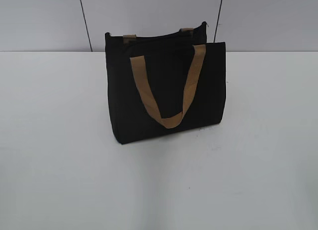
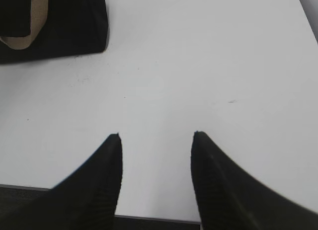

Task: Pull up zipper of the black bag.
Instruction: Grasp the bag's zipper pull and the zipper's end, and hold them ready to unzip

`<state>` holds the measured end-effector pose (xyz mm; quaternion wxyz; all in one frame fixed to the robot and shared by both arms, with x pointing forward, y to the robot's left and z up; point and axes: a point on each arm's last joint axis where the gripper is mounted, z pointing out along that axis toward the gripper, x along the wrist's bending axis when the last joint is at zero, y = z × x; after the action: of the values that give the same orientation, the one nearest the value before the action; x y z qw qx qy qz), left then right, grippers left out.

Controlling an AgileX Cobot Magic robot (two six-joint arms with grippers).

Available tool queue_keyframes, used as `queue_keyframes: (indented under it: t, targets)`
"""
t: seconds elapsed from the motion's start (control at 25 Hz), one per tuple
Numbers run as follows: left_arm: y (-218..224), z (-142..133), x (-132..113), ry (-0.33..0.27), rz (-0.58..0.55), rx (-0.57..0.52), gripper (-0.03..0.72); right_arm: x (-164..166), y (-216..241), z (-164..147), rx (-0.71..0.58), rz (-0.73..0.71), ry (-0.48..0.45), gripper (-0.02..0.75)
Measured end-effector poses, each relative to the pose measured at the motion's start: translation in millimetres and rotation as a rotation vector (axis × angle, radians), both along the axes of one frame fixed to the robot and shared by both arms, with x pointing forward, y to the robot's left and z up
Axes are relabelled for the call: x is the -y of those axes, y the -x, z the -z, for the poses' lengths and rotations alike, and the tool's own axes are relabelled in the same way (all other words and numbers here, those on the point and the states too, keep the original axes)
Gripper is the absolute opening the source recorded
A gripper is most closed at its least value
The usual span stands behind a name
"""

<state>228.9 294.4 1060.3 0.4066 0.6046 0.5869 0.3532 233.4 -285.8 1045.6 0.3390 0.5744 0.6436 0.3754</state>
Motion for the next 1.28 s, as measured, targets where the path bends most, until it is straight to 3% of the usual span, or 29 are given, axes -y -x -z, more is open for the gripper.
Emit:
queue_keyframes:
  t: [0.68, 0.96, 1.12, 1.28]
  targets:
    - [0.0, 0.0, 0.0, 0.000, 0.000, 0.000, 0.283, 0.0, 0.0, 0.0, 0.000, 0.000, 0.000, 0.359]
    - [-9.2, -0.6, 1.1, 0.011, 0.008, -0.054, 0.483, 0.1, -2.1, -6.0, -0.006, 0.000, 0.000, 0.359]
    - [-24.8, -2.5, 4.5, -0.048, 0.083, -0.125, 0.505, 1.2, -20.1, -26.3, -0.062, 0.000, 0.000, 0.359]
    - [-46.6, -17.0, 8.5, -0.106, 0.158, -0.031, 0.502, 2.5, -45.3, -46.8, -0.132, -0.021, 0.029, 0.359]
